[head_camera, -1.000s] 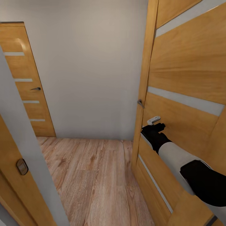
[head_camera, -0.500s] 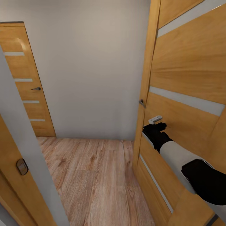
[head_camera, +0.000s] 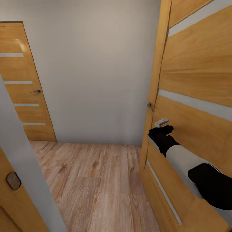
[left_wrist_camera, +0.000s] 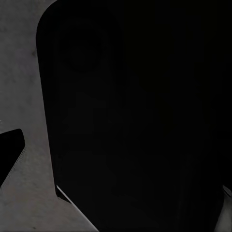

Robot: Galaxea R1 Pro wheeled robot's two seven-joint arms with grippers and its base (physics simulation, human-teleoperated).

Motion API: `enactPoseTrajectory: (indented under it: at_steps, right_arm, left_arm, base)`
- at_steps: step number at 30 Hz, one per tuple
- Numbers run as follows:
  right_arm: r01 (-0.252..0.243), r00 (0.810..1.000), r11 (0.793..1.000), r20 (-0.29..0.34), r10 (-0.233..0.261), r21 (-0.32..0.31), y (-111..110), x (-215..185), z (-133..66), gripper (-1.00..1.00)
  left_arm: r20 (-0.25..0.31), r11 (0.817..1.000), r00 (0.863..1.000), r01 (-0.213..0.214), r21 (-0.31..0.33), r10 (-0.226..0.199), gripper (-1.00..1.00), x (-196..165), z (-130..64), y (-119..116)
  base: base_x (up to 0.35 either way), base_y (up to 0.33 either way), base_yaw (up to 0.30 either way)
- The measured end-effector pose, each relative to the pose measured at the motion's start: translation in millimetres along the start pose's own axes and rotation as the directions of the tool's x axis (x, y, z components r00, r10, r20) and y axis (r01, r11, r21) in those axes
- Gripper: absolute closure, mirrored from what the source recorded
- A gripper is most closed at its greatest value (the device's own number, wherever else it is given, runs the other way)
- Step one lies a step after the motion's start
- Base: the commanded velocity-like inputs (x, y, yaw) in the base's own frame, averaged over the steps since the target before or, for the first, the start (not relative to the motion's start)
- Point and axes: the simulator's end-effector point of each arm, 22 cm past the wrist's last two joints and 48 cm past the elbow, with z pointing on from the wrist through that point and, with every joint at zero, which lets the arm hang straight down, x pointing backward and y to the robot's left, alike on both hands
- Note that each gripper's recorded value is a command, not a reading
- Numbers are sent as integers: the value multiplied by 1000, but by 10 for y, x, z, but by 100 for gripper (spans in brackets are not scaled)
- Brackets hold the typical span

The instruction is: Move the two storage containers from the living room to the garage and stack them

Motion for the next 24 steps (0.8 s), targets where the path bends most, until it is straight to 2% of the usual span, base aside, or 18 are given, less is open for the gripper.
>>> enactPoseTrajectory:
  at_steps: [4, 16, 24]
  right_arm:
    - [-6, 1000, 1000, -2, 6, -4, 11, 6, 6, -100]
    - [-5, 1000, 1000, 2, 5, 0, -11, 3, 20, -100]
    - [-28, 1000, 1000, -6, 28, 6, -127, 17, 83, -100]
  left_arm:
    - [-1, 1000, 1000, 0, -1, 0, -100, 0, 1, 4]
    - [-1, 1000, 1000, 0, -1, 0, -100, 0, 1, 4]
    - [-1, 1000, 1000, 0, 0, 0, -100, -1, 1, -1]
  base:
    - [121, 0, 0]
    - [6, 0, 0]
    - [0, 0, 0]
